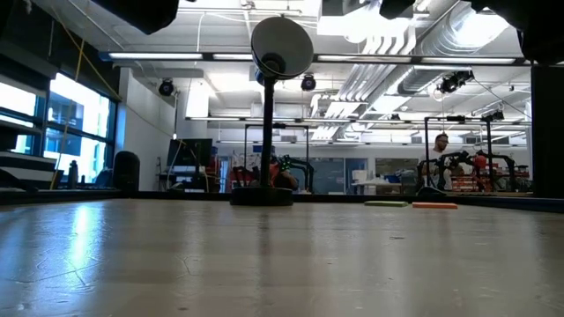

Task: Screw lightbulb
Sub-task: Insert the white lightbulb into the black lamp

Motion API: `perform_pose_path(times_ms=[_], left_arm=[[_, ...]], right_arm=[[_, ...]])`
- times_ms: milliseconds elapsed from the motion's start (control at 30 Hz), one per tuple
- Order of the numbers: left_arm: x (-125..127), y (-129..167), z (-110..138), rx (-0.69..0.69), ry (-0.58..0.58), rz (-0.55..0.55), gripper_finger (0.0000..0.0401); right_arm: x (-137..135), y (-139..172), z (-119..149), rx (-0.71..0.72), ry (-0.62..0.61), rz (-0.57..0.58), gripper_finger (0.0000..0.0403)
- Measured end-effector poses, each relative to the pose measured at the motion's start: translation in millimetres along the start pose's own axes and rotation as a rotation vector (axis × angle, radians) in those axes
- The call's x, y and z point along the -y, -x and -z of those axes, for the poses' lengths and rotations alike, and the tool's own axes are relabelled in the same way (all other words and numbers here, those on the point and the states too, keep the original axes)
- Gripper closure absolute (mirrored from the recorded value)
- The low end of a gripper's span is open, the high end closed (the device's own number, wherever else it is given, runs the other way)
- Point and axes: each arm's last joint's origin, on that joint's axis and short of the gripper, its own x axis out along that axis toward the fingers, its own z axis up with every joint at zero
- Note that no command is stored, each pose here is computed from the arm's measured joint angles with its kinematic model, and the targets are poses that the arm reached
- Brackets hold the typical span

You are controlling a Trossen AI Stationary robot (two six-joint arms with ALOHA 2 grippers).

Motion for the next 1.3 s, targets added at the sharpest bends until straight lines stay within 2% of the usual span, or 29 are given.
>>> perform_pose_path(times_ms=[233,400,700,833,1167,1200,1300], left_arm=[[-2.7,-0.7,1.7,-0.014,-0.012,-0.013,0.0206],[-1.1,-0.2,2.9,-0.03,-0.031,-0.015,0.0245],[7.2,3.1,2.7,-0.066,-0.065,-0.081,0.0252],[7.8,3.3,3.9,-0.082,-0.089,-0.084,0.0253],[6.4,2.9,-0.1,-0.23,-0.133,-0.192,0.0254],[6.9,3.2,-0.8,-0.236,-0.136,-0.204,0.0254],[7.7,4.4,-2.9,-0.289,-0.158,-0.246,0.0254]], right_arm=[[-1.5,0.1,0.2,-0.001,0.002,-0.007,0.0307],[-1.5,0.2,0.5,-0.004,-0.01,-0.006,0.0305],[-1.6,0.4,5.5,-0.056,-0.021,-0.013,0.0252],[-1.1,0.6,8.8,-0.09,-0.02,-0.005,0.0248],[0.0,1.8,17.6,-0.182,-0.017,0.02,0.0245],[0.2,2.0,18.1,-0.189,-0.015,0.032,0.0245],[4.0,4.5,21.2,-0.265,-0.028,0.161,0.0244]])
